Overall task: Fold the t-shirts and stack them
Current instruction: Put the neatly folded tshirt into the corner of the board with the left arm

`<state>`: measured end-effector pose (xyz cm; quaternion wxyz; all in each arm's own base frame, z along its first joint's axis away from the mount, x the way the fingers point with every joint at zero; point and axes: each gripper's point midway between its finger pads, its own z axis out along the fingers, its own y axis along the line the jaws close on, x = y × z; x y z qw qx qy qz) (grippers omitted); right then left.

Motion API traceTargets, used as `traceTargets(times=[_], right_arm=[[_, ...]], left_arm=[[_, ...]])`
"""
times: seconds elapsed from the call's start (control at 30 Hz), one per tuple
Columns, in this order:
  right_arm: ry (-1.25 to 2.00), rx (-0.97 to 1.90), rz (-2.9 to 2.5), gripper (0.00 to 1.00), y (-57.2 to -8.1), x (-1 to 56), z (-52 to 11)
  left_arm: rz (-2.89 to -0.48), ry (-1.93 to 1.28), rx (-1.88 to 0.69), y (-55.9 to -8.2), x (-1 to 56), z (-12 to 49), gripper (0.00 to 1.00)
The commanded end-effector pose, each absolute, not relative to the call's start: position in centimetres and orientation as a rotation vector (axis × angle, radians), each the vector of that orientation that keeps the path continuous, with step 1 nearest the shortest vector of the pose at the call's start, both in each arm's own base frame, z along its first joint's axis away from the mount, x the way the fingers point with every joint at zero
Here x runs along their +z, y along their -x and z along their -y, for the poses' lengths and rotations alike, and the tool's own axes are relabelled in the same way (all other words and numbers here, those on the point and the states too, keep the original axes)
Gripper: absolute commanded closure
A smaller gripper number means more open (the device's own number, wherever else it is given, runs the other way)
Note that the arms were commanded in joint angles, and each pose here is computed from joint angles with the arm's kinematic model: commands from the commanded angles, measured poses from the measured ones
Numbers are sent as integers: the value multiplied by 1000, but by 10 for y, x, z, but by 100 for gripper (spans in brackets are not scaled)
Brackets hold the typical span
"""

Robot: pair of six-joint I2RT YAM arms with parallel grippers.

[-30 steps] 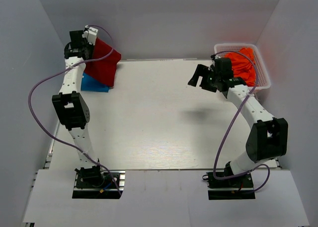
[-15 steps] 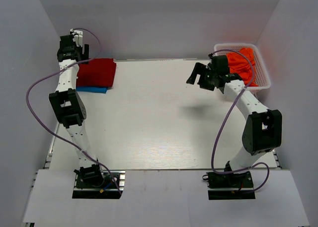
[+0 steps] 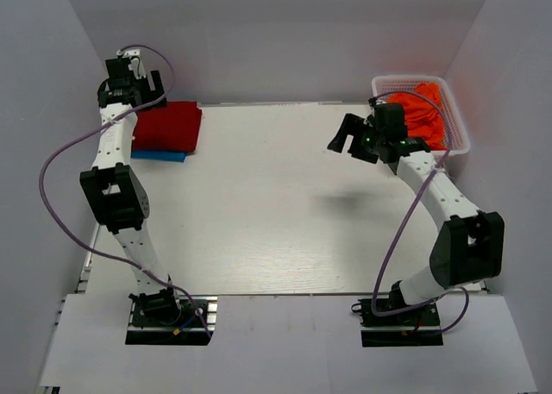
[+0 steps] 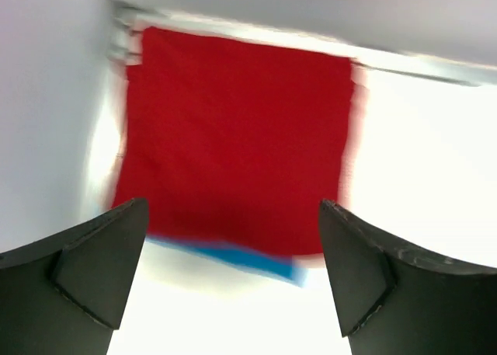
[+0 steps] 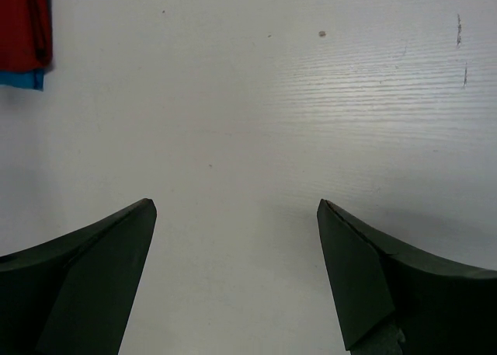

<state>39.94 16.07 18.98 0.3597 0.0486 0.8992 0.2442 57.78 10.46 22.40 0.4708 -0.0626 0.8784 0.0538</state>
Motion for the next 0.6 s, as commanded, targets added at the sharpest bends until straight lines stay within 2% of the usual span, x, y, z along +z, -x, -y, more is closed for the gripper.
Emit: traceTargets(times=[0.0,0.03,0.07,0.1,0.13,0.17,0.2,0.23,0.3,0.47,0.57], right_arm=[[-114,618,-2259,10,-378,209,-152],[-111,621,-2238,10,-371,216,-150],[-119,622,-2238,10,-366,216,-148],[-116,619,-2237,10,-349,210,-144],[-115,617,-2235,10,-343,209,-142],[-124,615,-2238,10,-338,206,-140],[-131,604,-2260,10,-323,191,-136],[-130,606,-2237,10,-315,196,-133],[-165,594,-2275,10,-295,175,-127],[-243,565,-2310,10,-263,150,-114],[-257,558,-2280,10,-257,144,-109]], left_arm=[[-2076,246,-232,-511,301,-25,0],[-2081,227,-286,-497,299,-1,0],[-2143,246,-331,-478,263,14,0],[-2072,281,-386,-451,288,28,0],[-2075,265,-433,-434,283,50,0],[-2151,295,-460,-408,242,61,0],[-2124,276,-489,-398,244,72,0],[-2096,223,-507,-379,255,88,0],[-2207,234,-455,-349,232,91,0],[-2211,237,-456,-307,216,97,0],[-2190,208,-451,-304,222,98,0]])
